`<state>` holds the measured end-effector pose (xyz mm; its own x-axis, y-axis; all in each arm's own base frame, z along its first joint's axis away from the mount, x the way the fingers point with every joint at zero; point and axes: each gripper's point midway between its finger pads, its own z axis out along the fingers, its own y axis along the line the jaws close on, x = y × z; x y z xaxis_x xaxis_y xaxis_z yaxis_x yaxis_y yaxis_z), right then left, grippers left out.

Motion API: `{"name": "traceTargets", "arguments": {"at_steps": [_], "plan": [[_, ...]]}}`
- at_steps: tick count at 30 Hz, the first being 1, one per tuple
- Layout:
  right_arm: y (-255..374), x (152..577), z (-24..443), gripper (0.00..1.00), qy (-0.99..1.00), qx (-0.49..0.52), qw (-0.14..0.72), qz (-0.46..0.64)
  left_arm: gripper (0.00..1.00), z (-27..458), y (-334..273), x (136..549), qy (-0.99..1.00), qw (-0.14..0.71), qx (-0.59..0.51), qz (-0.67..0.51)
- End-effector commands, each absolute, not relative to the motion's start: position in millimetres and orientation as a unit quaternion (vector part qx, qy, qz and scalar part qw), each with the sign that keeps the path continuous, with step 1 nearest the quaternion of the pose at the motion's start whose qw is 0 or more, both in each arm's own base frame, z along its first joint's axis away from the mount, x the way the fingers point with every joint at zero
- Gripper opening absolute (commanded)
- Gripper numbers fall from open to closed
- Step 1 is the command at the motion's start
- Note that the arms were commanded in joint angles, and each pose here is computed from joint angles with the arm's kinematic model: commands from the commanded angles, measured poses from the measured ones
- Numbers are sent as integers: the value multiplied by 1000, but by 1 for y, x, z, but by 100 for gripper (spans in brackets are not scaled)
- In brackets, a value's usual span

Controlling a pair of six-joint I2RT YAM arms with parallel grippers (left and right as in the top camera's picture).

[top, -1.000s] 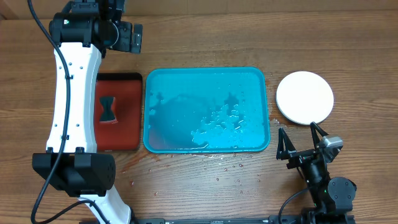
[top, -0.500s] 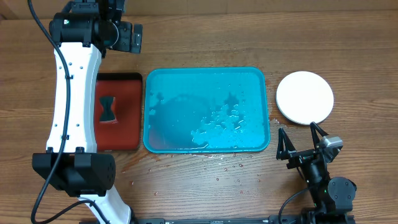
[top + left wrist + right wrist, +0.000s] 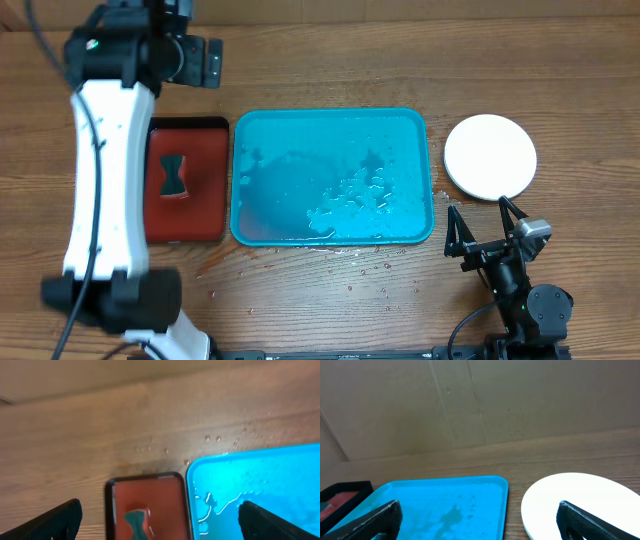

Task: Clean dirty plates on tray and stack at the side

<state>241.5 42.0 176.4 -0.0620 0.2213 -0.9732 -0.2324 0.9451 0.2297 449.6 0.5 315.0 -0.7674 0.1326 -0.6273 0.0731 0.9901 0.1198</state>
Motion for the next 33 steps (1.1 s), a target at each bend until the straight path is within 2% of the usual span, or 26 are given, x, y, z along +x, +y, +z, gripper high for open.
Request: {"name": "traceTargets", "arguments": {"at_steps": [1, 6, 11, 17, 23, 28, 33], "plan": [[46, 241, 175, 100, 707, -11, 686, 172, 100, 391, 5, 407, 902, 424, 54, 58], [46, 241, 175, 100, 707, -11, 686, 172, 100, 430, 1, 369, 867, 494, 55, 48], [46, 241, 175, 100, 707, -11, 686, 172, 100, 422, -6, 339, 837, 543, 63, 34], [46, 241, 175, 100, 707, -11, 686, 172, 100, 372, -9, 305, 800, 595, 66, 25], [46, 241, 175, 100, 707, -11, 686, 172, 100, 296, -10, 277, 776, 627, 64, 22], [46, 241, 175, 100, 707, -11, 686, 172, 100, 235, -10, 264, 764, 641, 63, 23], [46, 241, 175, 100, 707, -11, 686, 172, 100, 196, -9, 257, 750, 659, 61, 25]]}}
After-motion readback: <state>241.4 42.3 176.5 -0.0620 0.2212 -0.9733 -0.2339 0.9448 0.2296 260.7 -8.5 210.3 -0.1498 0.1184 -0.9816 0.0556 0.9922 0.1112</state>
